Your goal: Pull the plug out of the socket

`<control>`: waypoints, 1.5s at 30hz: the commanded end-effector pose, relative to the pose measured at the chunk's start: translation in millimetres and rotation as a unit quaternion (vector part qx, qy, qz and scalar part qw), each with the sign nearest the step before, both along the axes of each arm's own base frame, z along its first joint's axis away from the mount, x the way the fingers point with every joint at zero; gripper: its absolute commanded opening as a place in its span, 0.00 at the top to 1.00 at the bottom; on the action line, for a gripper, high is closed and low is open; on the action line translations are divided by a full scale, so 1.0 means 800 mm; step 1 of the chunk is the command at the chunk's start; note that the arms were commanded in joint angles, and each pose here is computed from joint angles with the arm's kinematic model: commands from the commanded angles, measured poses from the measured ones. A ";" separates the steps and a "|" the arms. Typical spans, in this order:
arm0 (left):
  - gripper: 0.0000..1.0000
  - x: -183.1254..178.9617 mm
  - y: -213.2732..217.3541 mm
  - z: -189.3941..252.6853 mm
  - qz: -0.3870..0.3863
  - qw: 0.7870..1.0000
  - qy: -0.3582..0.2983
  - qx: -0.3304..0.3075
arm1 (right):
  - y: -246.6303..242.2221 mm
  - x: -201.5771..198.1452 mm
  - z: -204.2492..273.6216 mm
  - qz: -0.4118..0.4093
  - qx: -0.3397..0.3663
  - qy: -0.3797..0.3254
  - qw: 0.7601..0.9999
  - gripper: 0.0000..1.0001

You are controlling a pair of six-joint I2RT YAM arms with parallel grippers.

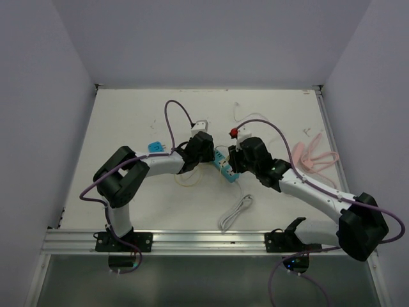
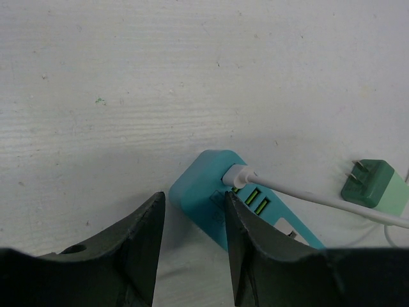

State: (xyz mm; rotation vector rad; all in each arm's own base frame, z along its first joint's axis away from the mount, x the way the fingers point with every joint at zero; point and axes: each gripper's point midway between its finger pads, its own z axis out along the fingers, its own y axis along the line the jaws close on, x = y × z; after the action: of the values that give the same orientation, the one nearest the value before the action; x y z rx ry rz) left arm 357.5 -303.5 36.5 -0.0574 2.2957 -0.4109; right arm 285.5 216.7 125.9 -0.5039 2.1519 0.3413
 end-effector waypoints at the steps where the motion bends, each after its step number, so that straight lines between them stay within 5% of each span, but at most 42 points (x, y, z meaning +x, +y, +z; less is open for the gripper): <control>1: 0.55 -0.060 0.071 -0.085 -0.004 0.984 0.107 0.141 | -0.052 -0.025 -0.028 -0.080 -0.037 0.039 0.995 1.00; 9: 0.54 -0.056 0.066 -0.081 -0.004 0.986 0.105 0.130 | -0.088 -0.086 -0.076 -0.142 -0.019 0.125 0.982 1.00; 17: 0.54 -0.052 0.071 -0.074 0.003 0.987 0.101 0.126 | -0.155 -0.077 -0.081 -0.288 -0.061 0.123 0.948 1.00; 24: 0.54 -0.049 0.077 -0.076 0.011 0.987 0.105 0.118 | -0.075 -0.068 -0.012 -0.136 0.091 0.076 0.984 1.00; 34: 0.54 -0.045 0.060 -0.069 0.002 0.990 0.107 0.090 | 0.028 -0.095 -0.006 0.008 0.206 0.156 0.966 1.00; 45: 0.54 -0.046 0.052 -0.068 -0.002 0.991 0.111 0.073 | 0.107 -0.127 -0.048 0.061 0.206 0.211 0.954 0.94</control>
State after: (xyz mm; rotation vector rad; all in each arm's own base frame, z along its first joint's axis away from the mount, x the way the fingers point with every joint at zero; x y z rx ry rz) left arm 358.4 -302.5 36.6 -0.0673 2.3245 -0.4580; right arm 177.2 276.8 70.7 -0.3596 2.4411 0.9107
